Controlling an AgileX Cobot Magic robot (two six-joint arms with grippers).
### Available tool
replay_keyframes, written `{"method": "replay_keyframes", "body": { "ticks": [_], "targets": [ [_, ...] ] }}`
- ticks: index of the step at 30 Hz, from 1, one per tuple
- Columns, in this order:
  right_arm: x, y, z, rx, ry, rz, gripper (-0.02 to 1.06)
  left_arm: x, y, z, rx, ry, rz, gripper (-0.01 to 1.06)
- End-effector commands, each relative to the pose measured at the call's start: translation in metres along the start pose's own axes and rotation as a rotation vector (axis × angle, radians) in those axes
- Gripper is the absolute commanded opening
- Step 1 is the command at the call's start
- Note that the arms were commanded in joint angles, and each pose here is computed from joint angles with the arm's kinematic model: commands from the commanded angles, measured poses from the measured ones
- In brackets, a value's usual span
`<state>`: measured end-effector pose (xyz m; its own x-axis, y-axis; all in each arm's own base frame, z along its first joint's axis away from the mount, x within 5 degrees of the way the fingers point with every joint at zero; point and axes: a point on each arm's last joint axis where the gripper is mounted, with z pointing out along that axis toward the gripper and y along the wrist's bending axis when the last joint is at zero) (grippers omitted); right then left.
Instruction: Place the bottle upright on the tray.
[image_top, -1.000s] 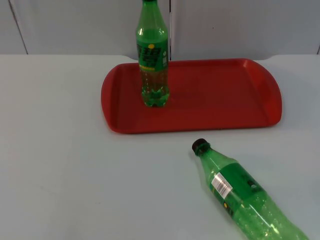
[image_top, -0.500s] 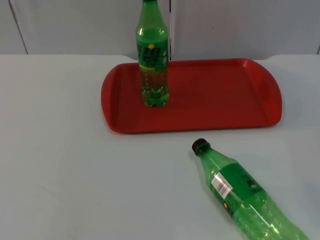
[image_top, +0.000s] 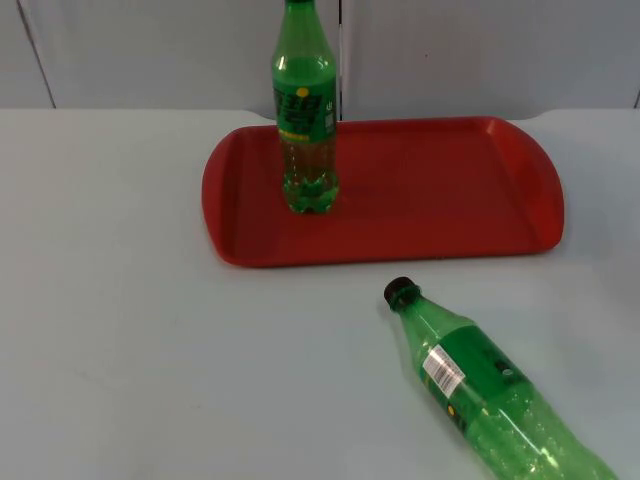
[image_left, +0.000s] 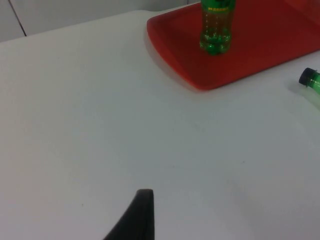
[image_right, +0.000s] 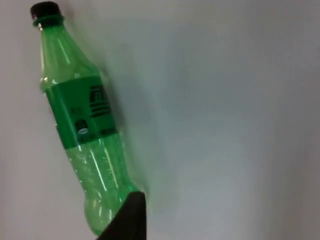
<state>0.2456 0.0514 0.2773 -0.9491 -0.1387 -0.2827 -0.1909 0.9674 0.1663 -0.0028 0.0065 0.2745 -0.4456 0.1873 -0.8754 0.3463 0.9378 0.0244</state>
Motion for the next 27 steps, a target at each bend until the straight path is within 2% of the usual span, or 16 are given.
{"method": "replay_keyframes", "body": {
  "ticks": [1,4,5,8,10,15,21,27],
  "targets": [
    [-0.009,0.015,0.007,-0.018,0.003,-0.050,1.04,0.000,0.000,0.000,0.002,-0.009,-0.003,1.05],
    [-0.018,0.042,0.023,-0.017,0.042,-0.127,1.04,0.000,0.000,0.000,0.002,-0.009,-0.003,1.05],
    [-0.018,0.042,0.023,-0.017,0.042,-0.127,1.04,0.000,0.000,0.000,0.002,-0.009,-0.003,1.05],
    [-0.025,0.072,0.042,0.019,0.083,-0.209,1.04,0.000,0.000,0.000,0.002,-0.009,-0.003,1.05],
    [-0.027,0.080,0.048,0.028,0.092,-0.224,1.04,0.000,0.000,0.000,0.002,-0.009,-0.003,1.05],
    [-0.034,0.124,0.080,0.066,0.090,-0.300,1.03,0.000,0.000,0.000,0.002,-0.009,-0.003,1.05],
    [-0.027,0.150,0.115,0.070,0.128,-0.326,1.03,0.000,0.000,0.000,0.002,-0.009,-0.003,1.05],
    [-0.024,0.154,0.149,0.087,0.163,-0.274,1.03,0.000,0.000,0.000,0.002,-0.009,-0.003,1.05]
  ]
}}
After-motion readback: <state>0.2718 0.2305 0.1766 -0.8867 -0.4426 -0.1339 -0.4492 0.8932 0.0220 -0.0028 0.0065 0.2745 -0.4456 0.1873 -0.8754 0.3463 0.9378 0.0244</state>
